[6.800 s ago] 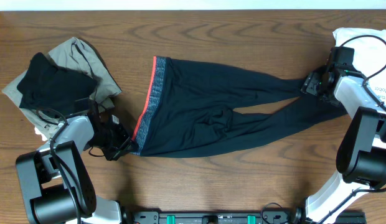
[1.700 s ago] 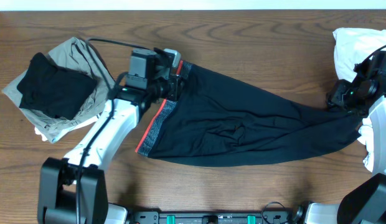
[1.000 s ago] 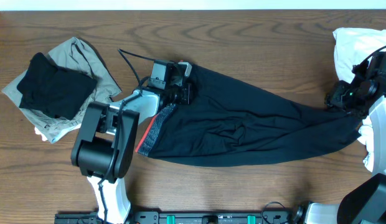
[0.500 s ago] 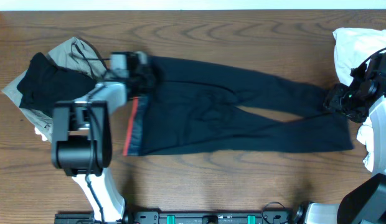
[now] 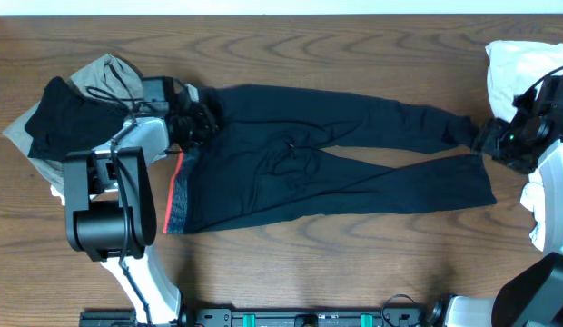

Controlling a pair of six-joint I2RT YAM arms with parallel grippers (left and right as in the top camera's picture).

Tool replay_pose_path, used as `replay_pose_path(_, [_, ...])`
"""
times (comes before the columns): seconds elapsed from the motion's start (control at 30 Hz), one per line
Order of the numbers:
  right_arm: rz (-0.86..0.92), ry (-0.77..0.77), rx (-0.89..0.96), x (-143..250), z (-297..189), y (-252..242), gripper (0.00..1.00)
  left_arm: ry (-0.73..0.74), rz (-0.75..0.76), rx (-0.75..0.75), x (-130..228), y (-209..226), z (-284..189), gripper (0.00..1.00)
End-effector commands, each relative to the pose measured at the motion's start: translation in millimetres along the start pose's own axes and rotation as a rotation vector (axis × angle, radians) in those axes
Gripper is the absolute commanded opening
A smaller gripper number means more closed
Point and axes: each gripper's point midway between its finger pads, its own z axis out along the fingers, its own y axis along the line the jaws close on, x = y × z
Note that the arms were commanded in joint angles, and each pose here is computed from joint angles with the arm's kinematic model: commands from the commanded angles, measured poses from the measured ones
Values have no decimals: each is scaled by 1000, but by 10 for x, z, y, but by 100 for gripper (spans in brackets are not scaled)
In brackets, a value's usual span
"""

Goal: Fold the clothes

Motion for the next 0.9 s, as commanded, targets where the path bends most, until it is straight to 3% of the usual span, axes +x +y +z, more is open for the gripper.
replay_pose_path(0.0, [-26, -6, -12, -66, 162, 44, 64, 216, -49, -118, 698, 386, 282, 28])
replay_pose_path(0.3, [-20, 30, -25, -174, 965, 7, 54, 309, -32, -159, 935, 463, 218, 28])
replay_pose_path(0.63, [-19, 9, -36, -251, 1397, -14, 47, 212, 14, -336, 727, 772, 188, 28])
replay_pose_path(0.7, [-19, 3, -36, -265, 1399, -14, 39, 172, 31, -320, 626, 739, 219, 30])
replay_pose_path(0.8, [-20, -5, -37, -285, 1398, -11, 14, 89, 37, -289, 421, 670, 265, 34])
replay_pose_path(0.87, [-21, -11, -35, -299, 1398, -14, 6, 26, 10, -266, 270, 624, 279, 36])
